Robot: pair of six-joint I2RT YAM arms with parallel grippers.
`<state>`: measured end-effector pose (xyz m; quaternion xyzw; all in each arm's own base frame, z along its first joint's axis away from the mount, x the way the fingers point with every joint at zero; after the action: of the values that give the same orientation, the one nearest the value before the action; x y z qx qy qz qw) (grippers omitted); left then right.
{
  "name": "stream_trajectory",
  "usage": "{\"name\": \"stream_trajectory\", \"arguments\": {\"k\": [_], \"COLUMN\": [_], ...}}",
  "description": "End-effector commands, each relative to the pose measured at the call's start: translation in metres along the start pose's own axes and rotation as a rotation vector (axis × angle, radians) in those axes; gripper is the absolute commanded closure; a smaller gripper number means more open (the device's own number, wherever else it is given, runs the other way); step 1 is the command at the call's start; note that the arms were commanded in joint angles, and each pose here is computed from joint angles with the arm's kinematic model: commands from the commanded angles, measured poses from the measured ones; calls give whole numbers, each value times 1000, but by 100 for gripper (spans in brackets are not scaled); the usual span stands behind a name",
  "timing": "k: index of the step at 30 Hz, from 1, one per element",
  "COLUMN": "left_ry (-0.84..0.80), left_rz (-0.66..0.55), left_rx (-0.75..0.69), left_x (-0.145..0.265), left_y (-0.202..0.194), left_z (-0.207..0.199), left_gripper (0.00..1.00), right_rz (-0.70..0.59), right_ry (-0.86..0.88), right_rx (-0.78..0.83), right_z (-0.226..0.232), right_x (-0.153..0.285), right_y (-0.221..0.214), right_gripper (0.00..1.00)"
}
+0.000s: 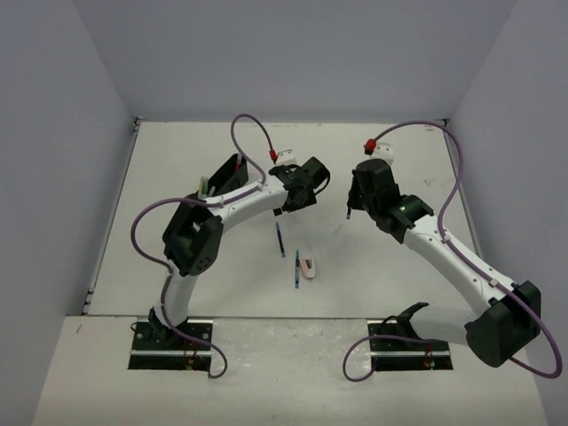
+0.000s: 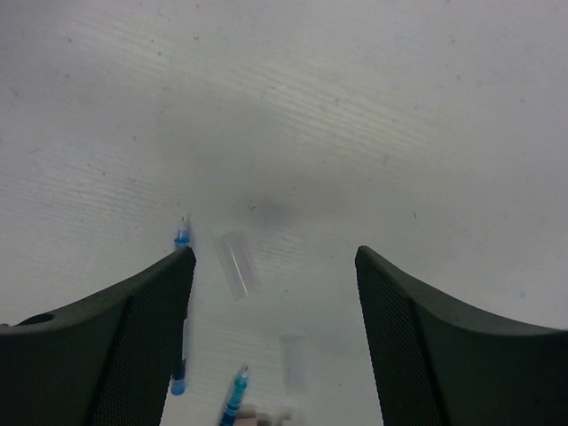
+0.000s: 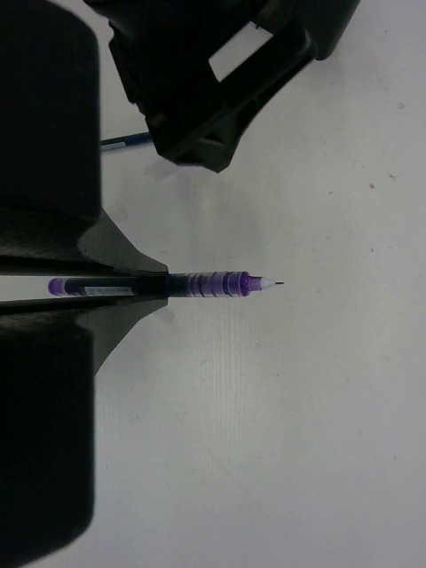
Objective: Sort the stationery into containers
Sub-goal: Pick up the pen cap from the center of the board.
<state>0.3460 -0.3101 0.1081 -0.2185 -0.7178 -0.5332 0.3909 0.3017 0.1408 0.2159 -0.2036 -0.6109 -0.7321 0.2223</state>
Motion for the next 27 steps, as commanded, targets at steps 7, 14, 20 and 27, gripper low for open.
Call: {"name": "stream_trajectory", "arguments": {"k": [7, 14, 20, 27], "left_ry": [165, 158, 173, 180], "left_rz": [110, 149, 157, 177], "left_rx": [76, 88, 75, 62], "left_x": [-18, -27, -36, -45], "left_y": [-37, -51, -58, -69], "left_z": [20, 21, 23, 26], "left_gripper": [39, 54, 56, 67], "right_rz": [-26, -22, -20, -19], "right_ry": [-2, 24, 44, 54], "right_rx": [-14, -8, -3, 1], "right_z": [2, 5, 7, 8], "right_x": [-11, -10, -10, -10], "right_y": [2, 1, 0, -1], "right_gripper": [100, 100, 100, 100]}}
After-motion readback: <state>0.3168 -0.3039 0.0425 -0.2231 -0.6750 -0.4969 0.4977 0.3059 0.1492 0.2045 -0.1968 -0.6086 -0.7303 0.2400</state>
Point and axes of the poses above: each gripper's point midway between its finger pads, its own x axis back along the fingers, its own z axis along the line the jaws close on, y = z × x, the point moved 3 cm from there along x, back along the fingers, and after that the axes turned 1 degree about x, right-handed, at the moved point
